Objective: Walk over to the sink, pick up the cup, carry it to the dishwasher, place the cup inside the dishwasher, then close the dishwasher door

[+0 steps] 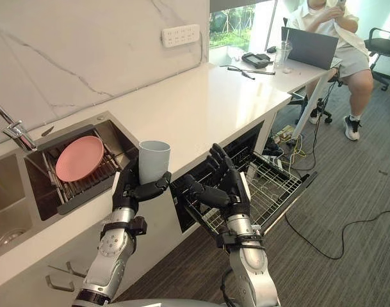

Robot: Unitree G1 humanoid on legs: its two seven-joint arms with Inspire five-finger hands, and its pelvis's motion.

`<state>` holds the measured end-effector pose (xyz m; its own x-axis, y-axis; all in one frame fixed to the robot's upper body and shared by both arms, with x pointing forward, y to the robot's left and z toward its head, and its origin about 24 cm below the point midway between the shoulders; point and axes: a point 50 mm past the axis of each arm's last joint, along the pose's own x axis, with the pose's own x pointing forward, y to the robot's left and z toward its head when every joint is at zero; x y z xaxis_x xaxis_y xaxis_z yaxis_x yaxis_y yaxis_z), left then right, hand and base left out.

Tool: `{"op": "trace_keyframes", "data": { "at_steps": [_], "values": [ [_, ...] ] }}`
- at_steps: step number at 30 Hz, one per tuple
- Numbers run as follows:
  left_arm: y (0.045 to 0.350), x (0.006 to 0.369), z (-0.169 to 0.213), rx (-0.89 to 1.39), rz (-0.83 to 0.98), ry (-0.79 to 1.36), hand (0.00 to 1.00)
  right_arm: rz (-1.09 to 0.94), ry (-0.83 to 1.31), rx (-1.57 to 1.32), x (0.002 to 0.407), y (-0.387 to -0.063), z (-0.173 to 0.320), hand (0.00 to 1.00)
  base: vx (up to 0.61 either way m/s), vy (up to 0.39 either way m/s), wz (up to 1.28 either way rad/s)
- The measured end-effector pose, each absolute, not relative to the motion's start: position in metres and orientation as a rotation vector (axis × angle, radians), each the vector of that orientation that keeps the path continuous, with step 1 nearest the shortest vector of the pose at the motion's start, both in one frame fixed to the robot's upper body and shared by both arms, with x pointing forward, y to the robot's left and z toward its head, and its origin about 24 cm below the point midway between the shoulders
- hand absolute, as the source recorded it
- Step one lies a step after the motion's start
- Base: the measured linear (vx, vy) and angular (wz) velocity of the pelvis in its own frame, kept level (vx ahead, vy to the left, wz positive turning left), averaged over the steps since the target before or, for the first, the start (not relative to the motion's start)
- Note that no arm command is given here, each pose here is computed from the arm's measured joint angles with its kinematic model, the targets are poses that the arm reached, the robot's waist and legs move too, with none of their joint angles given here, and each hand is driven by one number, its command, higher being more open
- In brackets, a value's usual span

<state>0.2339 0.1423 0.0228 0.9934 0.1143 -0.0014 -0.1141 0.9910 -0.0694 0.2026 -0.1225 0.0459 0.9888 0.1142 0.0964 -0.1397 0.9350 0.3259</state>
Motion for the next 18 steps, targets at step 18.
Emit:
{"op": "trace_keyframes", "data": {
  "at_steps": [18],
  "values": [
    [0.093,0.238,0.029,-0.066,-0.087,-0.024,0.30,0.198,-0.064,0.380,0.207,-0.105,0.046,0.90,-0.01,-0.006,0.05]
  ]
}}
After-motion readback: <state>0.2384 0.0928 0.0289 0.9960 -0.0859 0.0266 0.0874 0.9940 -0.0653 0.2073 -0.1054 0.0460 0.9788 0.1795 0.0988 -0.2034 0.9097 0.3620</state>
